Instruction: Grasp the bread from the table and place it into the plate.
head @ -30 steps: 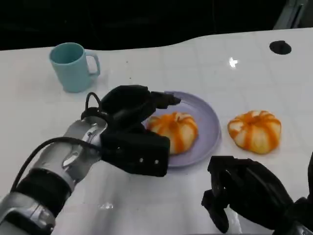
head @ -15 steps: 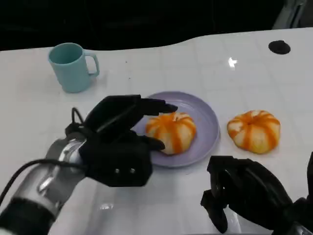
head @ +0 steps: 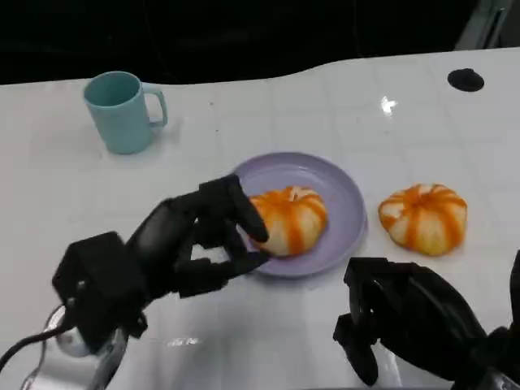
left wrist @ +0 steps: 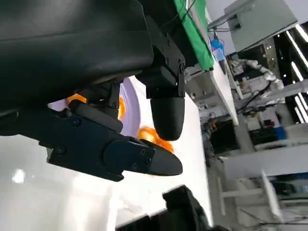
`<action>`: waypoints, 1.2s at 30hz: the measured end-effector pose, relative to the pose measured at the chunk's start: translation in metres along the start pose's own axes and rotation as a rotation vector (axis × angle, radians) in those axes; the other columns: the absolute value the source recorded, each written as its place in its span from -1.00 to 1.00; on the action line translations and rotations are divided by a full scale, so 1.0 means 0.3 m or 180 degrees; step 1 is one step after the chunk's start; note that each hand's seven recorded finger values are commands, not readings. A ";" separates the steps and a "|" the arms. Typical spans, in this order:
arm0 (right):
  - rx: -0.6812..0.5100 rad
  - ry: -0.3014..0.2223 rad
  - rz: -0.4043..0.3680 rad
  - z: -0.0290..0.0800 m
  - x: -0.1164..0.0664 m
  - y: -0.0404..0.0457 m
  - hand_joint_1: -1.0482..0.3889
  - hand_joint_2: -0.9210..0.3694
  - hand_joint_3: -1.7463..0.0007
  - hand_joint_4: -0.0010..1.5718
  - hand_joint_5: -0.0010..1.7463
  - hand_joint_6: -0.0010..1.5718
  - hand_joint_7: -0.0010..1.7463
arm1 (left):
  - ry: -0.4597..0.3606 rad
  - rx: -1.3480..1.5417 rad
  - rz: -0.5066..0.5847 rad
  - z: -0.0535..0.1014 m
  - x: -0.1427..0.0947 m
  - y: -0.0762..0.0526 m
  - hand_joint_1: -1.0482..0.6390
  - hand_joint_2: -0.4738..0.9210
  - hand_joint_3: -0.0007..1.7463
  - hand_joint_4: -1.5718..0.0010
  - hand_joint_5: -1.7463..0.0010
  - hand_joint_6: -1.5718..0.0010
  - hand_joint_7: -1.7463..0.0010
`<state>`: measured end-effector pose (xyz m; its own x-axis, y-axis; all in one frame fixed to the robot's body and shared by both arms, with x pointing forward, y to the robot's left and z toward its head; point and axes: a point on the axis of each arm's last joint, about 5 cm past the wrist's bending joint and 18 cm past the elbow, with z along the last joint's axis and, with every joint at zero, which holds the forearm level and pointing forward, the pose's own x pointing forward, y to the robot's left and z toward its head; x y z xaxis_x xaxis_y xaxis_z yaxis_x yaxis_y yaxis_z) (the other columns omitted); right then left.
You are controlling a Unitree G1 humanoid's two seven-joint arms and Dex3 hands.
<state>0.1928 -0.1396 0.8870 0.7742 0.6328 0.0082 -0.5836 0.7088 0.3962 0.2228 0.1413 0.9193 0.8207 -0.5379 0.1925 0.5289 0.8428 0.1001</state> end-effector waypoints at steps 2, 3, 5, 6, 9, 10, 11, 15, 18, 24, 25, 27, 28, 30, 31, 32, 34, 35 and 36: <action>0.0001 -0.0002 0.0009 0.000 0.001 0.001 -0.82 -1.00 0.60 0.64 0.82 0.40 0.74 | 0.0022 -0.0152 0.0018 0.003 -0.013 0.000 -0.50 1.00 -0.72 0.17 -1.00 0.37 -1.00; 0.0000 -0.0003 0.0011 0.001 0.002 0.001 -0.82 -1.00 0.60 0.64 0.82 0.40 0.74 | 0.0034 -0.0346 0.0033 0.002 -0.029 -0.004 -0.48 1.00 -0.69 0.15 -1.00 0.36 -1.00; -0.0005 -0.0002 0.0000 0.001 0.000 -0.001 -0.82 -1.00 0.59 0.64 0.82 0.40 0.75 | 0.0086 -0.0770 0.0060 -0.011 -0.075 -0.025 -0.47 1.00 -0.65 0.11 -1.00 0.34 -1.00; -0.0007 -0.0002 0.0000 0.001 0.000 -0.001 -0.82 -1.00 0.59 0.64 0.82 0.39 0.75 | 0.0138 -0.0926 0.0076 -0.020 -0.100 -0.037 -0.46 1.00 -0.65 0.10 -1.00 0.34 -1.00; -0.0010 0.0000 0.0008 0.001 0.002 0.000 -0.83 -1.00 0.59 0.63 0.82 0.39 0.75 | 0.0308 -0.1149 0.0150 -0.040 -0.152 -0.054 -0.49 1.00 -0.64 0.04 -1.00 0.29 -1.00; -0.0009 0.0001 0.0011 0.001 0.002 0.001 -0.83 -1.00 0.59 0.64 0.82 0.39 0.75 | 0.0331 -0.1190 0.0180 -0.039 -0.165 -0.055 -0.49 1.00 -0.64 0.02 -1.00 0.28 -1.00; -0.0010 0.0001 0.0011 0.001 0.002 0.001 -0.83 -1.00 0.59 0.64 0.82 0.39 0.75 | 0.0336 -0.1223 0.0199 -0.036 -0.176 -0.058 -0.50 1.00 -0.63 -0.01 -1.00 0.25 -1.00; -0.0015 0.0003 0.0007 0.002 0.001 0.000 -0.82 -1.00 0.58 0.64 0.82 0.40 0.75 | 0.0367 -0.1398 0.0260 -0.046 -0.202 -0.082 -0.50 1.00 -0.66 -0.09 -1.00 0.18 -1.00; -0.0017 0.0003 0.0006 0.002 0.001 -0.001 -0.82 -1.00 0.58 0.64 0.83 0.40 0.74 | 0.0391 -0.1463 0.0280 -0.054 -0.211 -0.092 -0.52 1.00 -0.69 -0.15 -1.00 0.13 -1.00; -0.0034 0.0005 0.0005 0.007 0.001 -0.008 -0.83 -1.00 0.60 0.63 0.83 0.39 0.74 | 0.0448 -0.1571 0.0324 -0.080 -0.213 -0.102 -0.52 1.00 -0.70 -0.13 -1.00 0.14 -1.00; -0.0037 0.0007 0.0001 0.007 0.001 -0.009 -0.84 -1.00 0.60 0.63 0.83 0.39 0.74 | 0.0462 -0.1582 0.0332 -0.084 -0.214 -0.103 -0.52 1.00 -0.71 -0.13 -1.00 0.14 -1.00; -0.0040 0.0010 -0.0008 0.008 0.000 -0.012 -0.84 -1.00 0.61 0.63 0.83 0.40 0.74 | 0.0458 -0.1581 0.0335 -0.085 -0.213 -0.105 -0.52 1.00 -0.72 -0.13 -1.00 0.13 -1.00; -0.0039 0.0009 -0.0015 0.008 0.000 -0.013 -0.83 -1.00 0.61 0.63 0.84 0.40 0.75 | 0.0452 -0.1575 0.0333 -0.084 -0.211 -0.104 -0.52 1.00 -0.72 -0.13 -1.00 0.13 -1.00; -0.0035 0.0008 -0.0032 0.008 -0.002 -0.017 -0.83 -1.00 0.60 0.64 0.84 0.40 0.75 | 0.0436 -0.1557 0.0318 -0.084 -0.207 -0.102 -0.52 1.00 -0.72 -0.13 -1.00 0.13 -1.00; -0.0032 0.0011 -0.0040 0.007 -0.003 -0.018 -0.82 -1.00 0.60 0.64 0.84 0.40 0.75 | 0.0429 -0.1549 0.0305 -0.085 -0.205 -0.101 -0.52 1.00 -0.72 -0.13 -1.00 0.13 -1.00; -0.0027 0.0017 -0.0045 0.006 -0.003 -0.020 -0.82 -1.00 0.60 0.64 0.84 0.40 0.75 | 0.0426 -0.1546 0.0290 -0.086 -0.202 -0.099 -0.52 1.00 -0.72 -0.13 -1.00 0.13 -1.00; -0.0022 0.0022 -0.0051 0.005 -0.003 -0.021 -0.83 -1.00 0.60 0.63 0.84 0.40 0.75 | 0.0413 -0.1535 0.0292 -0.087 -0.202 -0.098 -0.52 1.00 -0.72 -0.13 -1.00 0.13 -1.00; -0.0019 0.0024 -0.0053 0.004 -0.003 -0.021 -0.83 -1.00 0.60 0.63 0.84 0.40 0.75 | 0.0410 -0.1528 0.0298 -0.088 -0.202 -0.097 -0.52 1.00 -0.73 -0.13 -1.00 0.13 -1.00; -0.0015 0.0027 -0.0053 0.003 -0.003 -0.022 -0.83 -1.00 0.60 0.63 0.84 0.40 0.75 | 0.0410 -0.1524 0.0308 -0.088 -0.203 -0.095 -0.53 1.00 -0.73 -0.13 -1.00 0.13 -1.00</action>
<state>0.1962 -0.1451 0.8853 0.7817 0.6236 -0.0060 -0.5719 0.7207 0.3919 0.1634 0.1496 0.8788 0.8749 -0.4814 0.0536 0.4642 0.8016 -0.3769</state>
